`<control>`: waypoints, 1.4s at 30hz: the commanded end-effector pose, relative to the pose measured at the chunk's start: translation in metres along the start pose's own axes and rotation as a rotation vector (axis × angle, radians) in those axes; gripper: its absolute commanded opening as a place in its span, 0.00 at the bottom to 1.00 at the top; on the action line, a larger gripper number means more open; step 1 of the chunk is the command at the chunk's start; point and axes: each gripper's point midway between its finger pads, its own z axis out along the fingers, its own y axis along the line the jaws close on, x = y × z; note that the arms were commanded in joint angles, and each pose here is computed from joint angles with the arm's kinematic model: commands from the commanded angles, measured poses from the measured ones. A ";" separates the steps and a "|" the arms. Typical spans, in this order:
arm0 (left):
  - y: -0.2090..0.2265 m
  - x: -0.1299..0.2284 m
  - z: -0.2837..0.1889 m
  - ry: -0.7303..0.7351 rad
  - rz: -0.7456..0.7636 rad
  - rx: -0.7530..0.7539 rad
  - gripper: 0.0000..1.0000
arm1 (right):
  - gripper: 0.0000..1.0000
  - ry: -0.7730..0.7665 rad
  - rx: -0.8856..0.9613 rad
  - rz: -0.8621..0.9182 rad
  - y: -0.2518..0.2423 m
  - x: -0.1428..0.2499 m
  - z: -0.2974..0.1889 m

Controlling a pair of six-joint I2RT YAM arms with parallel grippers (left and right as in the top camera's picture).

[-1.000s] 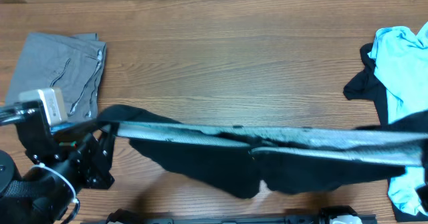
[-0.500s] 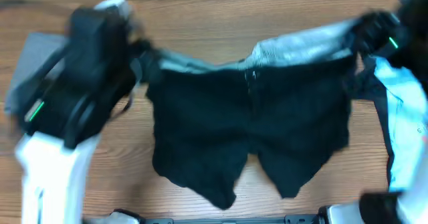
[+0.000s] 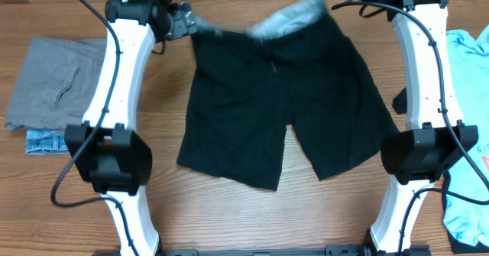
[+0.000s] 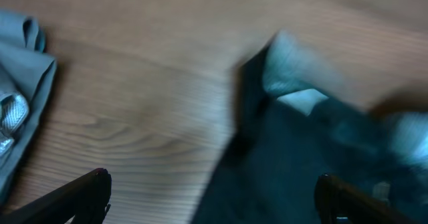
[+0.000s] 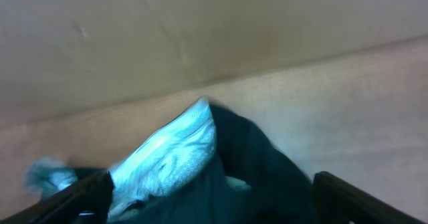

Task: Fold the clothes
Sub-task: 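Lay the shorts flat on the table center and release both grippers, then press and smooth the flat shorts with both grippers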

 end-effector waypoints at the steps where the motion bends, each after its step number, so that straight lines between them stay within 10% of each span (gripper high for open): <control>1: 0.018 -0.016 -0.026 -0.043 0.027 0.018 1.00 | 1.00 -0.100 -0.019 -0.056 0.006 -0.029 -0.036; 10: 0.029 0.013 -0.098 0.011 0.080 0.019 0.85 | 1.00 0.276 0.024 -0.029 -0.008 0.062 -0.084; 12: 0.035 0.029 -0.098 0.076 0.095 -0.001 0.57 | 0.99 0.391 0.019 -0.015 -0.009 0.088 -0.092; 14: 0.036 0.044 -0.093 0.145 0.100 0.000 0.06 | 0.77 0.504 0.005 0.006 -0.008 0.113 -0.101; 16: 0.028 0.052 -0.086 0.190 0.131 0.046 0.04 | 0.06 0.534 0.010 0.020 -0.009 0.121 -0.100; 26: 0.004 0.119 -0.029 0.544 0.278 0.206 0.04 | 0.04 0.856 0.151 0.148 -0.042 0.219 -0.063; 42: -0.026 0.186 0.036 0.770 0.434 0.192 0.04 | 0.04 0.871 0.399 0.273 -0.120 0.302 -0.006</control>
